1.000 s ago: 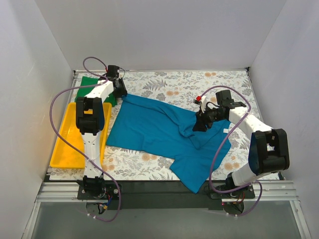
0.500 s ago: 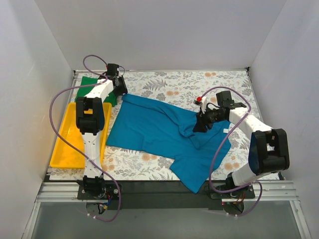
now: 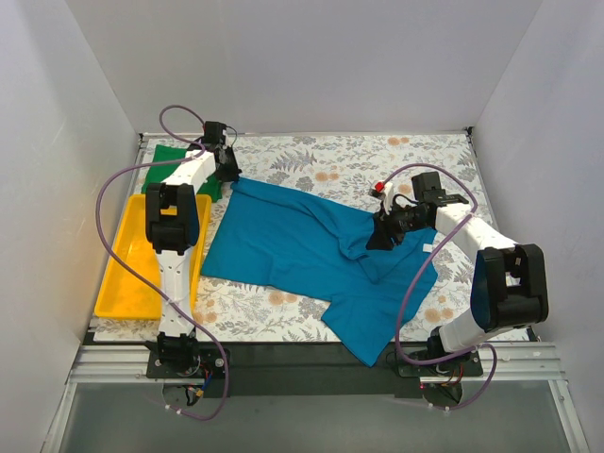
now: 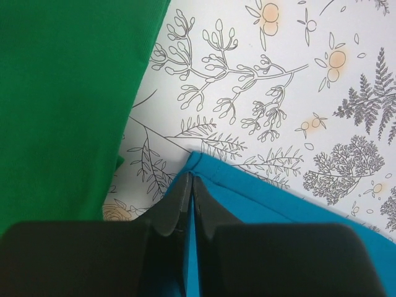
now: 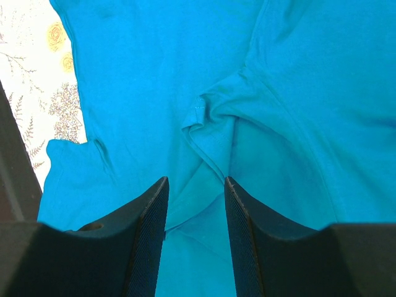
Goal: Fold and stack the t-shirts
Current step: Fold the tshirt
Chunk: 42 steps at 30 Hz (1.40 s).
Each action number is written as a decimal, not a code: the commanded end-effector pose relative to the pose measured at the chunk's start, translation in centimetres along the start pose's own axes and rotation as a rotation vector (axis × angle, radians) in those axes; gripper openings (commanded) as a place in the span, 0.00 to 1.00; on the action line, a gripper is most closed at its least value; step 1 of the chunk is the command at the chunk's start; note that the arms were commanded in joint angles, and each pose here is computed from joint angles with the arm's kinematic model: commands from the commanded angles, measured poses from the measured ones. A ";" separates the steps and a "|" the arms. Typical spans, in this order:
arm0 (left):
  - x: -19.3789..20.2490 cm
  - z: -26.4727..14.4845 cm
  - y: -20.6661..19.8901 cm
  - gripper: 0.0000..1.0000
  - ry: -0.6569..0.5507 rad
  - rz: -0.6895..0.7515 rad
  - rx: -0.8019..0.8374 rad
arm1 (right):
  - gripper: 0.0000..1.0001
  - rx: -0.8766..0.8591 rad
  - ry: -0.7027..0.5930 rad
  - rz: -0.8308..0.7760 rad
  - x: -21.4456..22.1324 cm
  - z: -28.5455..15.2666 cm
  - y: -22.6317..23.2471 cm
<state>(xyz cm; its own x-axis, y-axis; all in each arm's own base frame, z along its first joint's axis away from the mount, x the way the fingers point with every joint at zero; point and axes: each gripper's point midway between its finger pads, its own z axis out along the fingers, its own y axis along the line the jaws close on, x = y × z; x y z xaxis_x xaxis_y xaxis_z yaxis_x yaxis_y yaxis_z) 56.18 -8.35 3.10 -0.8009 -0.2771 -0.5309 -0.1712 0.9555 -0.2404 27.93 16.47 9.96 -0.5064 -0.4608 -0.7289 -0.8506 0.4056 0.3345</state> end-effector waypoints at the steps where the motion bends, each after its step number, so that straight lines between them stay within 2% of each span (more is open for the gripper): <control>1: -2.3 -1.5 -1.2 0.00 -0.059 0.017 0.024 | 0.48 -0.017 -0.030 -0.002 -0.5 -0.2 0.4; 15: -4.0 -6.5 -2.1 0.00 -0.169 0.028 0.074 | 0.48 -0.013 -0.032 0.001 -0.5 -0.3 0.2; 42: 0.3 -9.1 0.6 0.00 -0.171 0.017 0.032 | 0.48 0.000 -0.022 0.013 -0.1 -0.4 -0.2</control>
<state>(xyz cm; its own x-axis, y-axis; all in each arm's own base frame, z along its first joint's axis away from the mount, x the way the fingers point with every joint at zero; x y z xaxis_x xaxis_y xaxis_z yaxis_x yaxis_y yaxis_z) 50.04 -7.57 5.86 -0.7673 -0.2746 -0.5795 -0.1507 0.9556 -0.2533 28.18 16.01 9.99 -0.5148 -0.4498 -0.7298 -0.8434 0.4185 0.3370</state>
